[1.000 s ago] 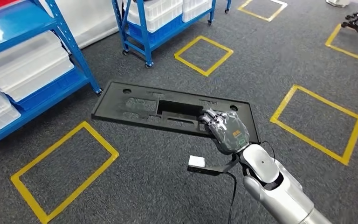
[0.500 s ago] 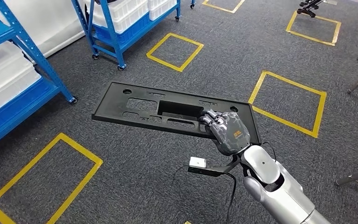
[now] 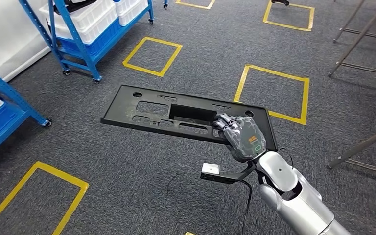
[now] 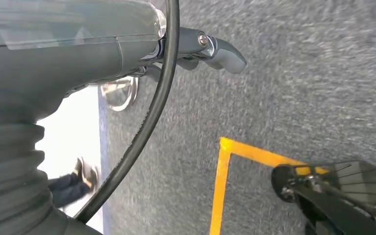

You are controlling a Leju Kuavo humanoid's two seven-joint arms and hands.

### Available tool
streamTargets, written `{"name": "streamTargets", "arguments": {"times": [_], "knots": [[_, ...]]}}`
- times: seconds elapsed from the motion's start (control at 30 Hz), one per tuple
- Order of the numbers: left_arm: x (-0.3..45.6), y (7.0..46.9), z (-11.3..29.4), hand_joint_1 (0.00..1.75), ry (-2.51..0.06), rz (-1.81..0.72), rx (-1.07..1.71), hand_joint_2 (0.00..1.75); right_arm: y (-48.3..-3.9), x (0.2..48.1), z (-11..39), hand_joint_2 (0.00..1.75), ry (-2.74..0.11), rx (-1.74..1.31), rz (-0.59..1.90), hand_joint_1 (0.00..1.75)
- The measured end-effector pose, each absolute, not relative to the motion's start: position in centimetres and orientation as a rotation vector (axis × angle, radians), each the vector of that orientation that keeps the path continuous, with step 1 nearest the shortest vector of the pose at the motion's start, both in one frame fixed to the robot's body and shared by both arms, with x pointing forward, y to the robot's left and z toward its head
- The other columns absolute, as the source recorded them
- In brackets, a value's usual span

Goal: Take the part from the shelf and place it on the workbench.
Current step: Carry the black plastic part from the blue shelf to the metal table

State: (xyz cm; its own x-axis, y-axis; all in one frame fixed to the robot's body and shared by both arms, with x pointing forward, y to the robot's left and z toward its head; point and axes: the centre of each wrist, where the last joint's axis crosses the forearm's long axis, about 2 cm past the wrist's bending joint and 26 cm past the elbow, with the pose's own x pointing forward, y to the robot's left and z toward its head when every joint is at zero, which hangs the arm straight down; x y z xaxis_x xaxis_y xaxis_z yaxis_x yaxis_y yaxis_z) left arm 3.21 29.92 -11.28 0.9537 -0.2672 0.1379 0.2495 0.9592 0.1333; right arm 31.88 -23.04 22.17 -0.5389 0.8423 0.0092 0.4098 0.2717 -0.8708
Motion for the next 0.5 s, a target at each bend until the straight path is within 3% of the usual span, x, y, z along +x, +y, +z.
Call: {"name": "streamTargets", "arguments": {"times": [0.5], "knots": [[3.36,29.96,-11.26,0.00,-0.156,-0.258,0.115,1.75,-23.35,31.66,21.96,1.75,-2.053,-1.123,1.216,1.69]]}}
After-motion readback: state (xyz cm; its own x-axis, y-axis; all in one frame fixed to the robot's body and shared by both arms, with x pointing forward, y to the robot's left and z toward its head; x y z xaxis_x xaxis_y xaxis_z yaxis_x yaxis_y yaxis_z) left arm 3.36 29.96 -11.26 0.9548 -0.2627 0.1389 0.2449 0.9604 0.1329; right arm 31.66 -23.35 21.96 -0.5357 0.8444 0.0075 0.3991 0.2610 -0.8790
